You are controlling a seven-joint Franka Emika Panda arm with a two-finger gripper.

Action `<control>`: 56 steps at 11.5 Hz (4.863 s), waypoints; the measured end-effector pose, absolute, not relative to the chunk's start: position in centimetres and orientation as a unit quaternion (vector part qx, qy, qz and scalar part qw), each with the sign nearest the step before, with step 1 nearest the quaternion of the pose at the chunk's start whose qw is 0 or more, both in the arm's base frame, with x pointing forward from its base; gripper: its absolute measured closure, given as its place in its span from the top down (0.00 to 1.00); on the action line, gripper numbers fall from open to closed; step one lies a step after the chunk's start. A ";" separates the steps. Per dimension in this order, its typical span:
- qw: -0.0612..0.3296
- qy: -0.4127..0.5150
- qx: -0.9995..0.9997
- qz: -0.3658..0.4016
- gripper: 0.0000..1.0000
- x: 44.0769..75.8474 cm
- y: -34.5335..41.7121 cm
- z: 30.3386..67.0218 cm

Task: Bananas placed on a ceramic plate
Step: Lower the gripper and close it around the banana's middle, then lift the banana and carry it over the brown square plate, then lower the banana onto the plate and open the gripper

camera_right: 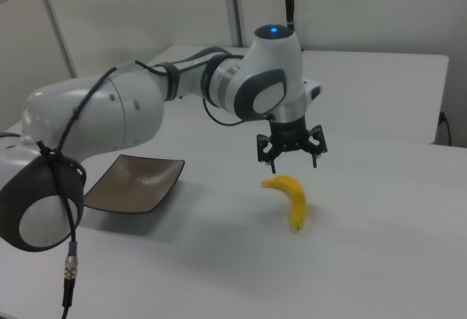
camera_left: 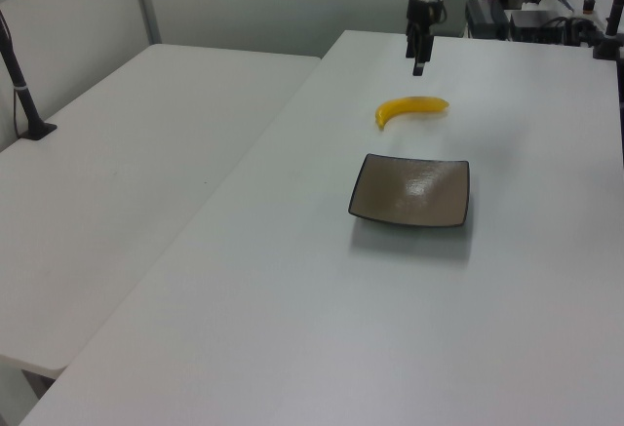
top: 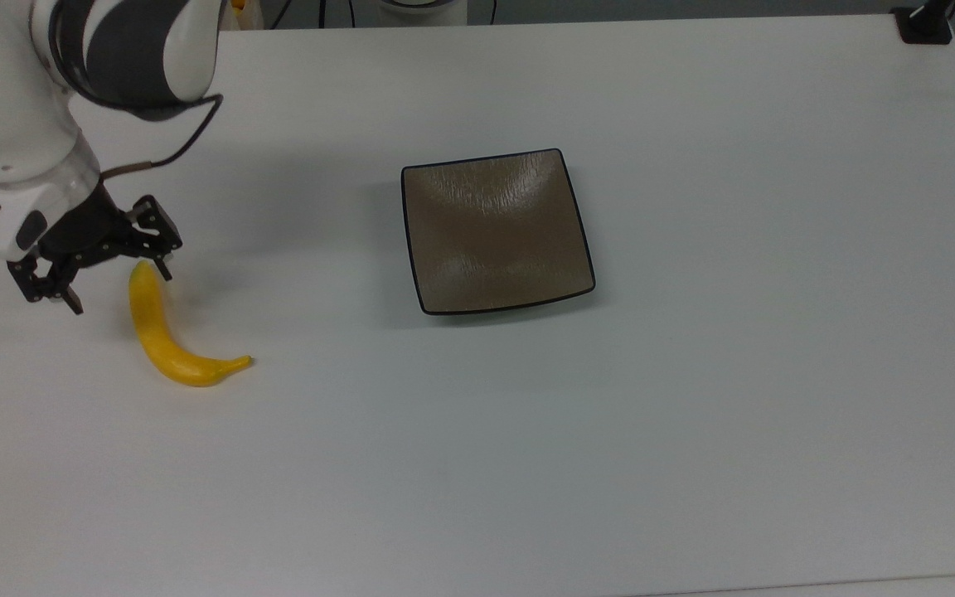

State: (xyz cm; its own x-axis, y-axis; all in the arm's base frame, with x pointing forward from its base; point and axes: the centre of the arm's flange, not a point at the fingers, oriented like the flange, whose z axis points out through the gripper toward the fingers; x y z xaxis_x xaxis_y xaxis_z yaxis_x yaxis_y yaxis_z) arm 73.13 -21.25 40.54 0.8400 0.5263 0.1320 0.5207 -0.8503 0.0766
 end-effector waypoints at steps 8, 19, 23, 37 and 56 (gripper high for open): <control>0.023 0.273 0.959 0.073 0.98 73.9 -21.0 31.8; 0.024 0.281 0.956 0.076 0.32 74.0 -19.7 33.6; 0.012 0.291 0.954 0.068 0.32 72.3 -17.9 41.2; -0.136 0.396 0.902 -0.103 0.32 61.6 2.1 50.4; -0.152 0.350 0.914 -0.136 0.49 64.1 9.5 35.6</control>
